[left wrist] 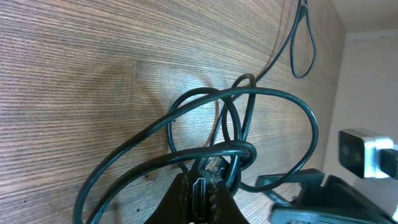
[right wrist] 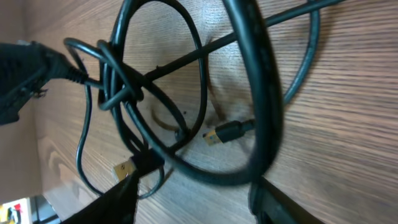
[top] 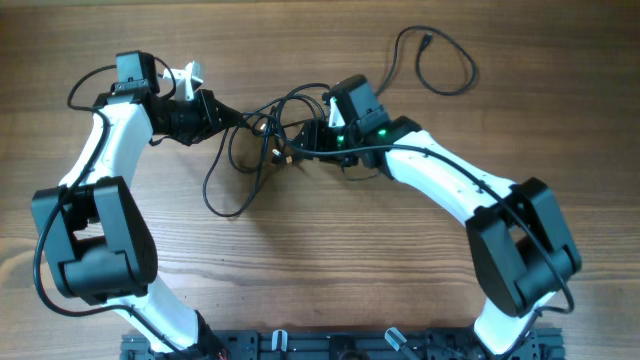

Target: Untangle cables

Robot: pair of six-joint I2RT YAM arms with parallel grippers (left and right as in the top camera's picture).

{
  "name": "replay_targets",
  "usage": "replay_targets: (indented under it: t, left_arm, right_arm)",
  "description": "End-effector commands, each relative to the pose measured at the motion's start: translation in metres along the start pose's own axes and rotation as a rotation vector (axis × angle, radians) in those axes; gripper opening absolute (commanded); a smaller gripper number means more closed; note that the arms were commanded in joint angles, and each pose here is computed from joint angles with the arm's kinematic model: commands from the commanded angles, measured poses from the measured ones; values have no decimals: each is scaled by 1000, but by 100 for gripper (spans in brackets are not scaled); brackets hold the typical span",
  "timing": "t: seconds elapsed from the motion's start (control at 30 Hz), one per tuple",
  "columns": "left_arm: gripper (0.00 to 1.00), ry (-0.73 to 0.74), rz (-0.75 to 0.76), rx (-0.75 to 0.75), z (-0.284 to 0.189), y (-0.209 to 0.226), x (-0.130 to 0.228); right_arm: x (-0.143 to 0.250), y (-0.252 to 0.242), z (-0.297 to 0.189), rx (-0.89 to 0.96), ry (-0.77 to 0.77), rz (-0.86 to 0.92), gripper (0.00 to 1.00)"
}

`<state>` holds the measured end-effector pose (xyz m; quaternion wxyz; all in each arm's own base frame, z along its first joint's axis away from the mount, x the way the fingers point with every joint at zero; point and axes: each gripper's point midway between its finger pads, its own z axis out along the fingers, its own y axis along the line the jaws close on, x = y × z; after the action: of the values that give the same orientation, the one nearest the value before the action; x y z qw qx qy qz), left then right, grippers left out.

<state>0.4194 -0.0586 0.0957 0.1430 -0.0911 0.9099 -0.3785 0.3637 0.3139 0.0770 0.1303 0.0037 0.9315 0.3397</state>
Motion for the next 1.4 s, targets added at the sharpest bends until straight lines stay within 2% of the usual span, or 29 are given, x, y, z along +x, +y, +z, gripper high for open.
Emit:
replay_targets:
  t: [0.0,0.03,0.13,0.17,0.23,0.5,0.53,0.57,0.6,0.63,0.77,0.97,1.13,1.2,1.3,1.33,1.37]
  left_arm:
    - [4,-5,8,19,-2,-8,-3]
    - [4,-5,7,19,-2,-8,-3]
    - [4,-5,7,20,-2,-8,-3]
    - [4,-5,7,20,-2,-8,-3]
    - [4,-5,8,19,-2,-8,-3]
    - [4,-6,8,19,-2,-8,-3]
    - [4,-6,8,19,-2,-8,-3]
    - [4,-6,8,19,-2,-8,-3]
    - [4,-6,8,19,-2,-8,-3]
    - [4,-6,8,19,-2,-8,-3]
    - [4,-6,9,19,-2,-8,-3]
    - [4,-8,11,19,-2,-8,-4]
    - [4,-8,10,19,-2,-8,-4]
    - [4,-8,10,19,-2,-8,-4]
    - [4,-8,11,19,-2,-8,-4]
    - [4,-8,11,19,-2,-8,-4]
    - [4,-8,11,19,-2,-8,-4]
  right_arm:
    - [-5,-12,12,40,-29,27,51]
    - [-7,-14,13,52,-43,36,49]
    - [-15,-22,12,94,-87,51,30]
    - [-16,-22,12,99,-96,46,19]
    - [-19,-24,11,110,-109,38,6]
    - [-29,-46,5,206,-153,2,4]
    - [-30,-47,4,208,-154,6,7]
    - [-30,-48,4,209,-154,19,25]
    - [-30,-48,4,207,-155,21,34]
    - [-30,-48,4,207,-156,25,36]
    - [-25,-40,6,162,-132,73,39]
    - [-1,-6,10,-26,21,67,39]
    - [15,11,8,-126,117,60,30]
    - [15,14,7,-139,117,57,31]
    - [3,13,8,-127,63,42,44]
    - [-7,9,9,-98,9,34,51]
    - [-14,6,9,-75,-27,30,54]
